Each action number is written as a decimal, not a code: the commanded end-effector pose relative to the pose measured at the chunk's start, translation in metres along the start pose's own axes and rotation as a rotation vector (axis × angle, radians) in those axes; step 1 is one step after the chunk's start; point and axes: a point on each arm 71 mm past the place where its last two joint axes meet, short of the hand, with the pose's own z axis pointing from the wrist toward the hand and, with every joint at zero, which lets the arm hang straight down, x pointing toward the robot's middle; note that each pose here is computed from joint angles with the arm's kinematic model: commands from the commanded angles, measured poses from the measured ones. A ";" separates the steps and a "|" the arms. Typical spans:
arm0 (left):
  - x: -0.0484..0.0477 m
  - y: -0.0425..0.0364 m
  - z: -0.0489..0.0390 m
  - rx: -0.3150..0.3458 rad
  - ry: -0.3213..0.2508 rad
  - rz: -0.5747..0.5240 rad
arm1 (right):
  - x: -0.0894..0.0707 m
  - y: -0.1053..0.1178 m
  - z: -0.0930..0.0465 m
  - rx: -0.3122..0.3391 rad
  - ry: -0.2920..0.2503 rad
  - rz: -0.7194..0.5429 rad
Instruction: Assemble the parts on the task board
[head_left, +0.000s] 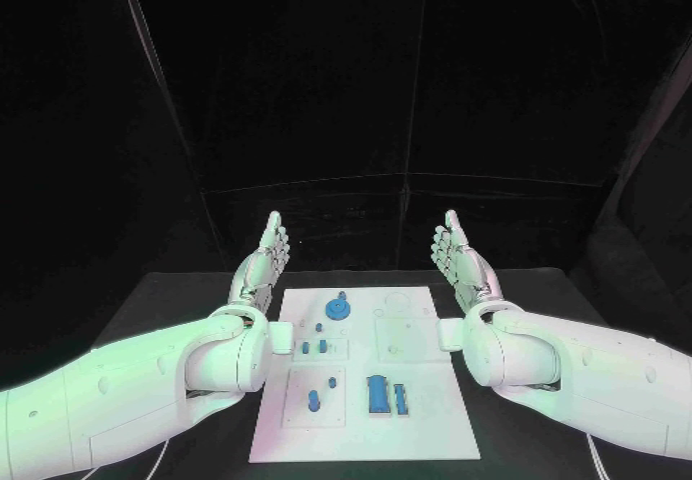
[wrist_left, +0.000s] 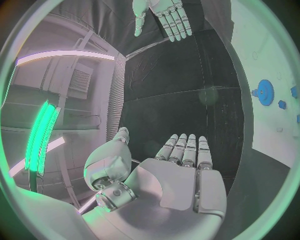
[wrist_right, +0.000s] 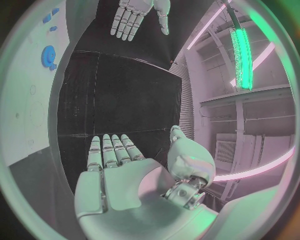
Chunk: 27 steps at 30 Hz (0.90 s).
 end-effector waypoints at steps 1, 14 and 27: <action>-0.0007 -0.0030 0.0002 0.023 -0.017 0.025 | -0.001 0.002 0.000 -0.015 -0.021 -0.003; -0.0007 -0.0030 0.0002 0.023 -0.017 0.025 | -0.001 0.002 0.000 -0.015 -0.021 -0.003; -0.0007 -0.0030 0.0002 0.023 -0.017 0.025 | -0.001 0.002 0.000 -0.015 -0.021 -0.003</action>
